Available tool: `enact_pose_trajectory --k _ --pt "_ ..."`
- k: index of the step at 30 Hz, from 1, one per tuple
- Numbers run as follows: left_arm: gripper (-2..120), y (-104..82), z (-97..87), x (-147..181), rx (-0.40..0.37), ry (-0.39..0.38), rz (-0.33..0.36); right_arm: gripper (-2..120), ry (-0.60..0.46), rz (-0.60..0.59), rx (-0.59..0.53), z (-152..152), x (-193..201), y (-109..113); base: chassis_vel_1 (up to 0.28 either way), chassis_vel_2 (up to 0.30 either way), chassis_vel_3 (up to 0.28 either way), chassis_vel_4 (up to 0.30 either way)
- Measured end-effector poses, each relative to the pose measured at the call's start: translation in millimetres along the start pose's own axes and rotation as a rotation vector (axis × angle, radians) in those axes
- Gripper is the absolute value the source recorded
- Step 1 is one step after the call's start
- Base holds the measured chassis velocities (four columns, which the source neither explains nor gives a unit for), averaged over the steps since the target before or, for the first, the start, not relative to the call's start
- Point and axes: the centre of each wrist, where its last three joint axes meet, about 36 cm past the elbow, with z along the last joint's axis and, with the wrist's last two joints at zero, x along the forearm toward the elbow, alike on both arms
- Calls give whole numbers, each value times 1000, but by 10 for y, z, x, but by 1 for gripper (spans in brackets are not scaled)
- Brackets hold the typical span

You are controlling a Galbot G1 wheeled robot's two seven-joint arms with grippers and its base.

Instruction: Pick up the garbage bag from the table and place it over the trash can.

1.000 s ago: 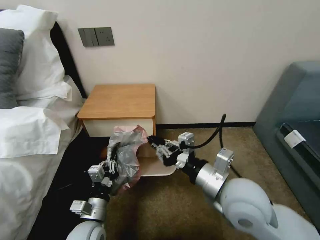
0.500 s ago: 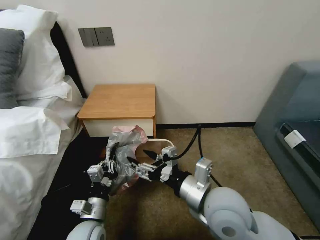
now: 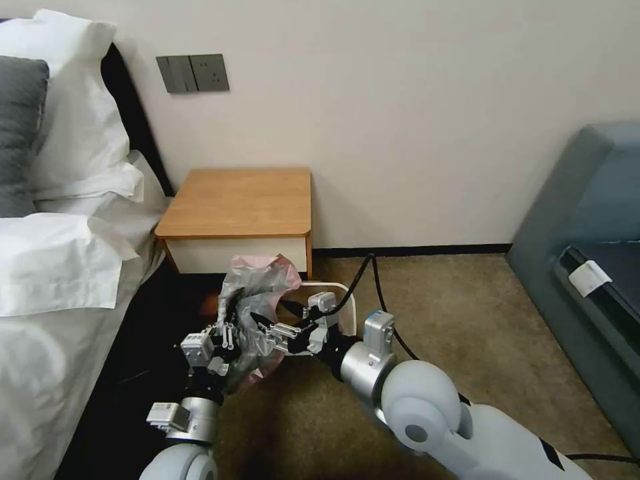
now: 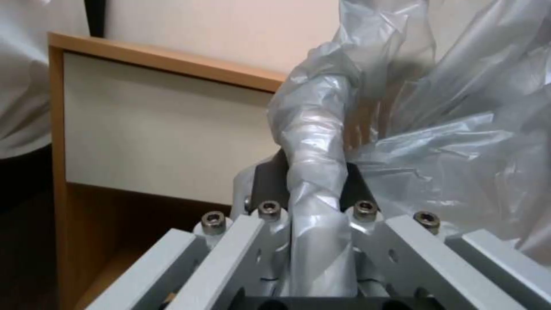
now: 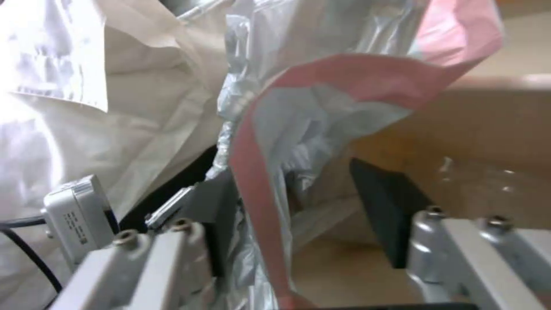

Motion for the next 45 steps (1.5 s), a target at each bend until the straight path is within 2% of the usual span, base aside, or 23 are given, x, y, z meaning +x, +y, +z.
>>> enact_pose_trajectory --k 1,2,5,7,11,13,14,27,45 --pt "7 0 -9 -2 -1 -2 2 43 -1 -1 3 2 -6 -1 0 0 0 0" --pt "7 0 -9 -2 -1 -2 2 43 -1 -1 3 2 -6 -1 0 0 0 0" --pt "7 0 -11 -1 -2 -2 3 29 -4 0 10 3 -8 -8 0 0 0 0" --pt "7 -1 -10 0 -1 -3 4 26 -5 1 14 4 -7 -12 0 0 0 0" --pt "7 -23 -4 -1 0 -2 10 6 -10 1 26 -3 -11 -22 0 0 0 0" --pt "7 -25 -3 0 0 -2 10 4 -10 1 28 -4 -12 -24 0 0 0 0" --pt "7 -27 -1 0 -1 -1 11 0 -10 3 33 -4 -7 -32 0 0 0 0" --pt "7 8 -24 -12 -4 -14 -2 0 29 60 110 -51 219 36 0 0 0 0" --pt "7 22 -174 -84 57 -56 -33 0 10 98 197 -29 706 60 0 0 0 0"
